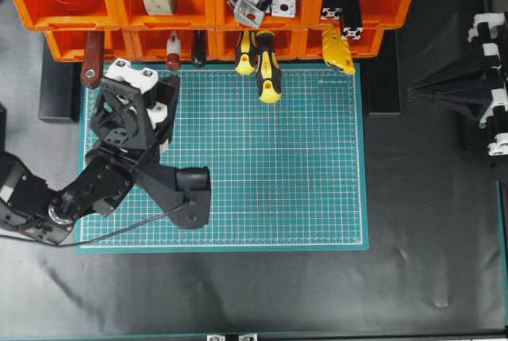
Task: Pick red screwdriver from container rack with left arm.
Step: 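Reach the open left gripper to the red-handled screwdriver in the rack, then close the left gripper on the red screwdriver handle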
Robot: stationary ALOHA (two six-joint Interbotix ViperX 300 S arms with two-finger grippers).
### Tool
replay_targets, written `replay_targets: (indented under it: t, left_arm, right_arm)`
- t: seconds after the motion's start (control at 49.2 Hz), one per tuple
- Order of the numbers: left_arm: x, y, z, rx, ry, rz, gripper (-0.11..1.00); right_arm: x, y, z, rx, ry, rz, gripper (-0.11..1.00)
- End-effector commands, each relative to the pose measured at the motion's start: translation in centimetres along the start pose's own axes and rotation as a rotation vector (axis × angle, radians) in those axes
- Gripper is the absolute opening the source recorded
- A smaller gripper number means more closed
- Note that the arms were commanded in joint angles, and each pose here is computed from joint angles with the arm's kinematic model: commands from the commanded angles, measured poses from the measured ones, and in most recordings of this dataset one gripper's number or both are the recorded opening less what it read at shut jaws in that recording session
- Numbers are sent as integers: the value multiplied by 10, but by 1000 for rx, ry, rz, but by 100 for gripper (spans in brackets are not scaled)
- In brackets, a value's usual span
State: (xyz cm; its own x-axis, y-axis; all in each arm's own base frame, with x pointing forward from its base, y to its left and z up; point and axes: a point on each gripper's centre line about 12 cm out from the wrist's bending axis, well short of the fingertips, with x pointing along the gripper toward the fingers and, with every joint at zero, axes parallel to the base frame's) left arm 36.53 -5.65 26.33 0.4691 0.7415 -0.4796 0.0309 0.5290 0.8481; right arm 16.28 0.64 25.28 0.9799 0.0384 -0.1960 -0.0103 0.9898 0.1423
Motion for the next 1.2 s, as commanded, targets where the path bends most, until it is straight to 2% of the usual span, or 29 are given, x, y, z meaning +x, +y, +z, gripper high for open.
replay_targets:
  t: [0.0, 0.061, 0.102, 0.244, 0.325, 0.386, 0.488, 0.793, 1.179]
  left_arm:
    - [-4, 7, 4, -24, -33, -2, 2]
    - [-1, 5, 5, -22, -46, -12, 7]
    - [0, 2, 4, -14, -53, -19, 14]
    - [4, -5, 0, -1, -45, -25, 56]
    - [9, -4, -3, -30, -30, -23, 78]
    - [14, -1, -6, -62, -20, -22, 88]
    - [23, 1, -8, -95, -10, -26, 85]
    - [42, 2, -25, -96, 42, -25, 87]
    - [45, 3, -26, -139, 37, -32, 86]
  right_arm:
    - [-1, 1, 9, -3, -17, 2, 0]
    - [-2, 1, 9, -3, -14, 2, 0]
    - [-3, 1, 9, -5, -14, 2, 0]
    - [-5, 1, 10, -17, -20, 2, 0]
    - [-6, 2, 13, -24, -30, 4, 0]
    - [-7, 2, 14, -28, -34, 4, 0]
    - [-7, 2, 15, -28, -38, 5, 0]
    - [-8, 2, 15, -29, -37, 4, 0]
    - [-13, 2, 14, -34, -27, 3, 0]
